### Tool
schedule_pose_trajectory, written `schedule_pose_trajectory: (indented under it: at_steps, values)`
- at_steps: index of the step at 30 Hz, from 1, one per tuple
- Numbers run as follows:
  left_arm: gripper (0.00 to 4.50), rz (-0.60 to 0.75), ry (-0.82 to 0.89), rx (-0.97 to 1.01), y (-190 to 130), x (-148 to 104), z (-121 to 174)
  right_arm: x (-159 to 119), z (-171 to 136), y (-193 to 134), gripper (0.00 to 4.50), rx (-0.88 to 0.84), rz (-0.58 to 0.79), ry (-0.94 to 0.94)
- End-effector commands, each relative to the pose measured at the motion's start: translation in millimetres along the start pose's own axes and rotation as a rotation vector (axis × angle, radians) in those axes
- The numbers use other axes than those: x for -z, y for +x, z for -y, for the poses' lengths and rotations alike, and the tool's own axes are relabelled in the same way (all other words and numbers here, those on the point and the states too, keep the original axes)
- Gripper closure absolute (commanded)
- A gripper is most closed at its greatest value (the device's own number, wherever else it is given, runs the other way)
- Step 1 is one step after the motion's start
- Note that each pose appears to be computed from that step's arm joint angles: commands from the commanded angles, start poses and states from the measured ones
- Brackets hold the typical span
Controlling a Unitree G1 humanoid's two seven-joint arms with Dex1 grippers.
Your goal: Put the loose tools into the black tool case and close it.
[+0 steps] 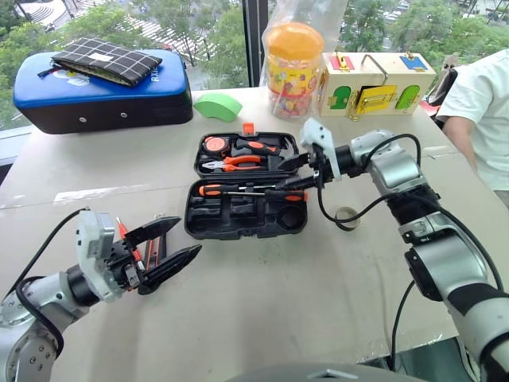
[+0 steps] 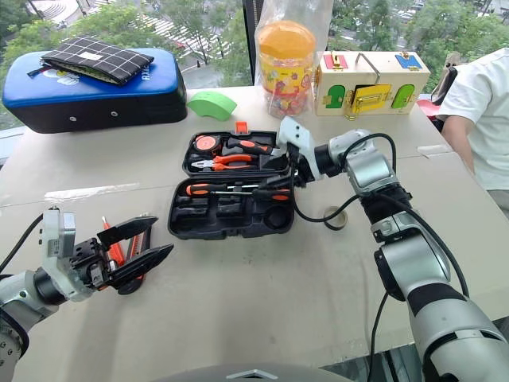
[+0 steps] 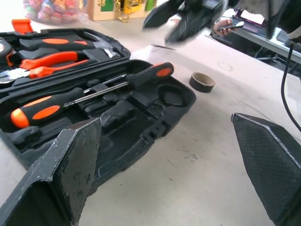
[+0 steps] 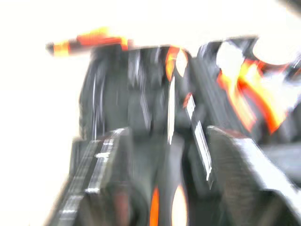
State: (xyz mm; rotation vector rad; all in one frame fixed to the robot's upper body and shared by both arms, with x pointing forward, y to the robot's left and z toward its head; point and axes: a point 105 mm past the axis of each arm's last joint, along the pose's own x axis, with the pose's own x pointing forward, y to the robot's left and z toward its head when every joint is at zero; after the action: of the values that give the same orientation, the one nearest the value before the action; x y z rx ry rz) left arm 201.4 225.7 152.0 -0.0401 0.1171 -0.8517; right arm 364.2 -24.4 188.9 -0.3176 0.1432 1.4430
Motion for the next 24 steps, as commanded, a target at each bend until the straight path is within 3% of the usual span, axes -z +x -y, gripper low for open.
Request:
schedule_pose_trajectory:
  at_steps: [1,2,7,24]
  values:
    - [0.00,0.014,0.023,0.006,1,-3,0,-9,3,-4,4.09,0.092,0.052,0.003]
    - [0.00,0.014,0.022,0.005,2,-3,-1,-3,2,-2,4.36,0.110,0.043,0.005]
    - [0.00,0.015,0.023,0.005,2,-3,-2,30,-8,7,4.36,0.154,-0.034,-0.012]
    - [0.00,0.007,0.017,-0.004,1,2,0,50,-14,-13,4.36,0.154,-0.212,0.000]
